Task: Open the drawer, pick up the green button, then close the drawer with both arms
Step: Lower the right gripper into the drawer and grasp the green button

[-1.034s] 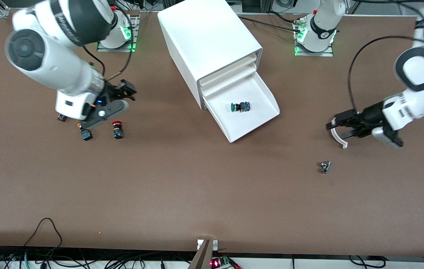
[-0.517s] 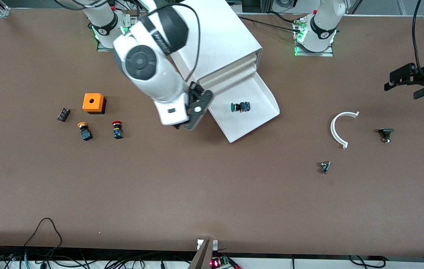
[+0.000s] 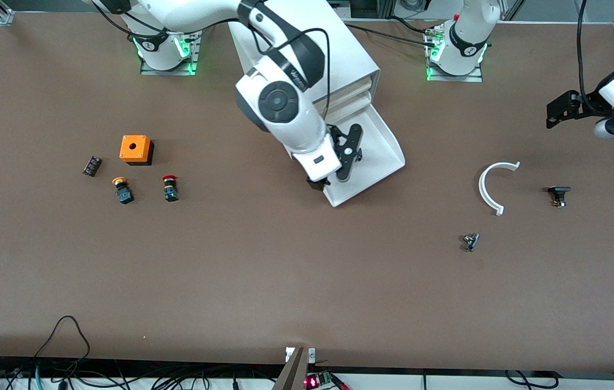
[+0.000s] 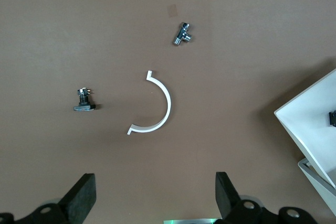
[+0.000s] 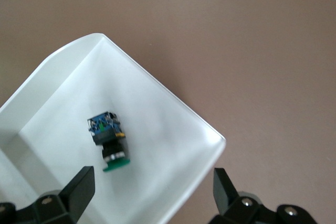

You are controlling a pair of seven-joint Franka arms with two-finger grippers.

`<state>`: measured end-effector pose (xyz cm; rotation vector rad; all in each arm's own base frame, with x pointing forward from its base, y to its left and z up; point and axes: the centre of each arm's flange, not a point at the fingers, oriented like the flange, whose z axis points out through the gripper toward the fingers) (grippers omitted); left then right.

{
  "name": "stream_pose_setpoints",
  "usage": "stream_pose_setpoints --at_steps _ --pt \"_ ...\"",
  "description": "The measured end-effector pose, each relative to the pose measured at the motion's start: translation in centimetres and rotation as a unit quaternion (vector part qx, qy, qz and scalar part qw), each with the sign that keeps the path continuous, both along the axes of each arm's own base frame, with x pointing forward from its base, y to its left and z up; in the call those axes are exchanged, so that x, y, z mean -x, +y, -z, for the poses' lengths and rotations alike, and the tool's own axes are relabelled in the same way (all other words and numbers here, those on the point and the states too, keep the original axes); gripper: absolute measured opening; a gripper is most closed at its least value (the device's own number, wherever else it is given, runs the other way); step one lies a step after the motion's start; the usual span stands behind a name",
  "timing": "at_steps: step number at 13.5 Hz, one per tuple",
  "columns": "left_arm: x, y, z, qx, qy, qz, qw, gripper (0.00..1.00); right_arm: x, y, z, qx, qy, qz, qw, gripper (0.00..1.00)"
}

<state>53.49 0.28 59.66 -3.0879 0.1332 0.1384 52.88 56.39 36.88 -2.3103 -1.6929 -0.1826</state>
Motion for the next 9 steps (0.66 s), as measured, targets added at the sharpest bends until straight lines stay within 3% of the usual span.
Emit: stream_pose_setpoints --at_steps 9 --pt "-0.1 3.4 0.3 0.018 -0.002 -0.041 0.999 1.0 6.1 5.6 8.4 0.053 -0.015 -0.083 0.995 1.0"
